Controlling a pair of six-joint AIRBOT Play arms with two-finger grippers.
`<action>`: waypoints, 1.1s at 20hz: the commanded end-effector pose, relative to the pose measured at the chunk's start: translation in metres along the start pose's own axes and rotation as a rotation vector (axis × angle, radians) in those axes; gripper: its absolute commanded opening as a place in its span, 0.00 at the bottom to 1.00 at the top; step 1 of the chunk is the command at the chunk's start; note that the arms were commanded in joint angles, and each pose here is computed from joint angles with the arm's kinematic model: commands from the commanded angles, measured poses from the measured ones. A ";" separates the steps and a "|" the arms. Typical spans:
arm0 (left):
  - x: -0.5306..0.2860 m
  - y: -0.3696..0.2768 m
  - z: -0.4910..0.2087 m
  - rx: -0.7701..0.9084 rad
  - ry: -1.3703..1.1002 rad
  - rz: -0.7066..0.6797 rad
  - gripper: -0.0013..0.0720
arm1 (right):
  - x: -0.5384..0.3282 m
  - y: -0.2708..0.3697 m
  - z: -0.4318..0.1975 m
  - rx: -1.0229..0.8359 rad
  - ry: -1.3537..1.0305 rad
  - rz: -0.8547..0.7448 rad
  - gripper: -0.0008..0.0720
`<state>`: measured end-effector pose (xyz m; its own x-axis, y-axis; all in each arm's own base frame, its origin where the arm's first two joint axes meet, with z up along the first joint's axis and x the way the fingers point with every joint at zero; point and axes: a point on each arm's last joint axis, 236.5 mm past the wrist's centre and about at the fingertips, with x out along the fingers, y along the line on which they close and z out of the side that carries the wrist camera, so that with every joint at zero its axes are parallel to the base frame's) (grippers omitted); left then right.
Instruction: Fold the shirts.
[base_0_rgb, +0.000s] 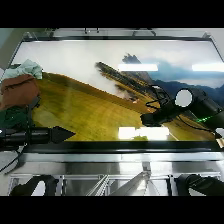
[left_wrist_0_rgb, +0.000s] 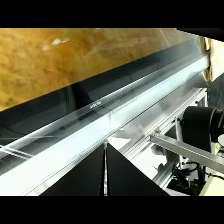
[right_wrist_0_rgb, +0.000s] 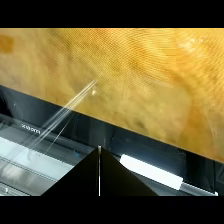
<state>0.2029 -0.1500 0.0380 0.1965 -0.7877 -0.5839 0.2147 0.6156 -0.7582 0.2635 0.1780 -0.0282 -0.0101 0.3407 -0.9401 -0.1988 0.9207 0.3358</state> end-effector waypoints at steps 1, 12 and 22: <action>-0.001 0.000 0.002 0.000 -0.012 0.005 0.04 | 0.000 0.000 0.000 -0.001 -0.001 0.000 0.04; -0.187 0.076 0.230 0.146 -0.492 0.522 1.00 | 0.000 0.000 0.000 -0.001 -0.001 0.000 0.04; -0.174 0.290 0.413 0.237 -0.468 0.790 1.00 | 0.000 0.000 0.000 -0.001 -0.001 0.000 0.04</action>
<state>0.5743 0.1388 0.0915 0.6827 -0.2134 -0.6989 0.1002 0.9747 -0.1998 0.2639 0.1779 -0.0283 -0.0084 0.3404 -0.9402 -0.1991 0.9209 0.3352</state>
